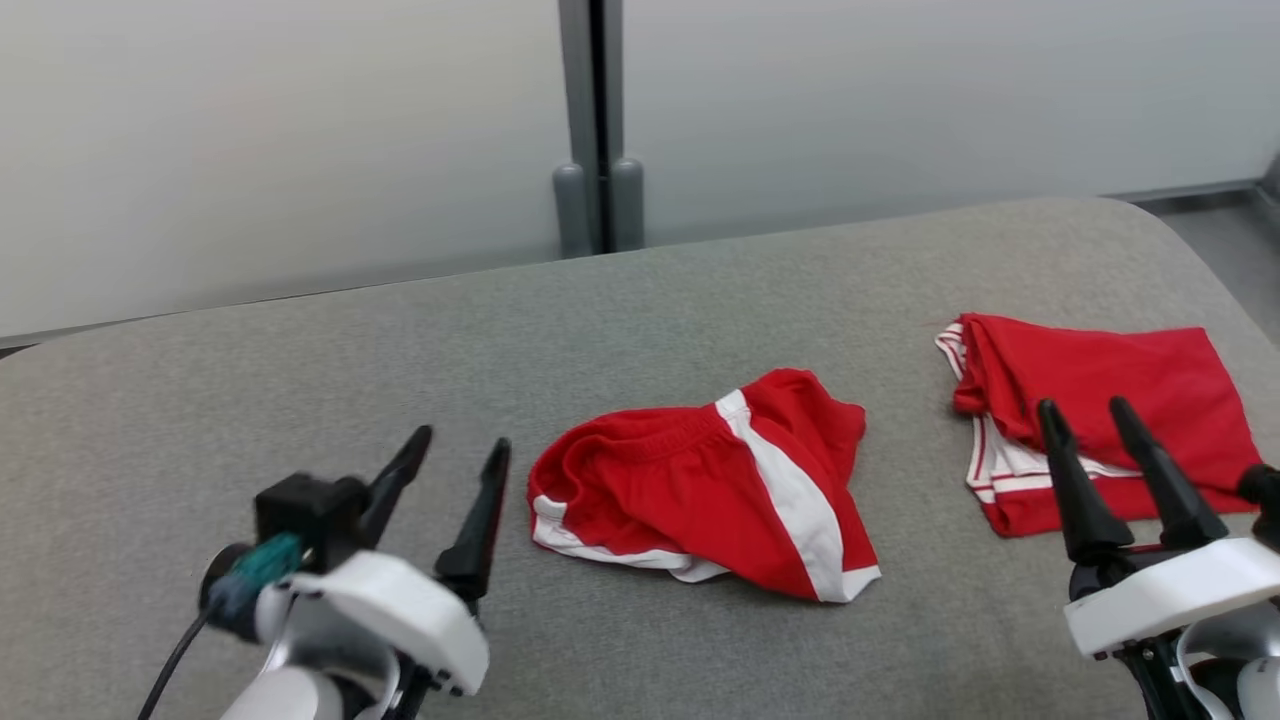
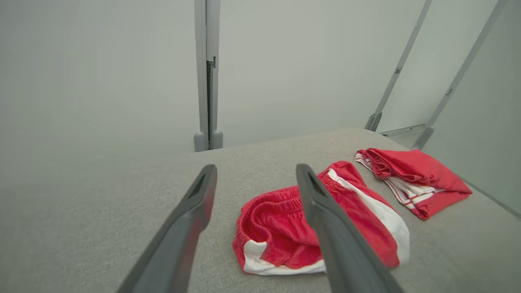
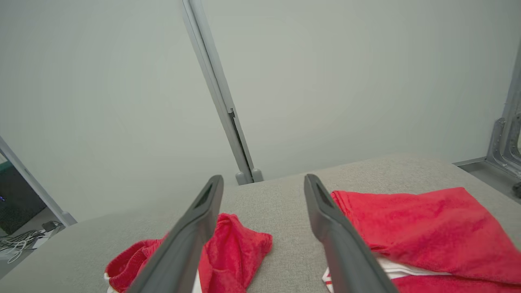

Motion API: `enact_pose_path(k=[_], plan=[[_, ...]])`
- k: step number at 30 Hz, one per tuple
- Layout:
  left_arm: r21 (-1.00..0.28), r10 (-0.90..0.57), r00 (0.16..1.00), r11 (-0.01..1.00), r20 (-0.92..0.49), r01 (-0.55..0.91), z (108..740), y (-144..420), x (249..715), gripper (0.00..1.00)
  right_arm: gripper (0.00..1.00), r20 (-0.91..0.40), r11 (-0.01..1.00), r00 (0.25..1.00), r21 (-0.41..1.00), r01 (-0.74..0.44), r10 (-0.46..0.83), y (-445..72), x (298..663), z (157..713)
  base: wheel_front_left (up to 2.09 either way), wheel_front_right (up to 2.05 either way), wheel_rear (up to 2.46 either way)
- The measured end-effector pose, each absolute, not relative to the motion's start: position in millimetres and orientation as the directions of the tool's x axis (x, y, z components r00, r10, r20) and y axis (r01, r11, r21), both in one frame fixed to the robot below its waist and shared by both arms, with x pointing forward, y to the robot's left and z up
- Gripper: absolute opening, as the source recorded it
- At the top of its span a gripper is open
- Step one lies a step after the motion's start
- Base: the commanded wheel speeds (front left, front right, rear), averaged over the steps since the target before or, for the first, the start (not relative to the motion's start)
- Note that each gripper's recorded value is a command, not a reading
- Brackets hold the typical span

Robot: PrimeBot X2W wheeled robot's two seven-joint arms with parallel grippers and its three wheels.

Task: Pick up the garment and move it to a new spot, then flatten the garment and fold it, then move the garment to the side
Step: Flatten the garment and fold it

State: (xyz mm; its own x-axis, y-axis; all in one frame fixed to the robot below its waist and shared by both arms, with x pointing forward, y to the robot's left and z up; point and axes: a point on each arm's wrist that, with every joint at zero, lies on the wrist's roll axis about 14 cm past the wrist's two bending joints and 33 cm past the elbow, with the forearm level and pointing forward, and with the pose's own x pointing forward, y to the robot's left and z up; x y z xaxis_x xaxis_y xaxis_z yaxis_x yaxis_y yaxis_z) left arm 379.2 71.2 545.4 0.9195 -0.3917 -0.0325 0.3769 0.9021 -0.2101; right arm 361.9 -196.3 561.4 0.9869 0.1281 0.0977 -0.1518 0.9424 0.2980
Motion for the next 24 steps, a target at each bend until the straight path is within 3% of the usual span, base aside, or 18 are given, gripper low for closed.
enact_pose_path(k=[7, 13, 19, 24], plan=[[-0.268, -0.588, 0.791, 0.8, -0.17, 0.537, 535, 4, 404, 1.0, 1.0, 0.094, 0.953, 0.995, 0.297, -0.062, 0.035, -222, 360, 556, 0.0, 0.0, 0.0], [-0.353, -0.723, 0.607, 0.691, -0.329, 0.631, 509, -54, 423, 1.0, 1.0, 0.079, 0.956, 0.997, 0.293, -0.006, -0.018, -236, 367, 548, 0.0, 0.0, 0.0], [-0.357, -0.733, 0.46, 0.66, -0.502, 0.662, 471, -81, 434, 1.0, 1.0, 0.057, 0.957, 0.997, 0.29, 0.031, -0.05, -245, 370, 538, 0.0, 0.0, 0.0], [-0.376, -0.745, 0.358, 0.617, -0.563, 0.691, 455, -104, 439, 1.0, 1.0, 0.03, 0.956, 0.996, 0.284, 0.067, -0.079, -254, 372, 528, 0.0, 0.0, 0.0]])
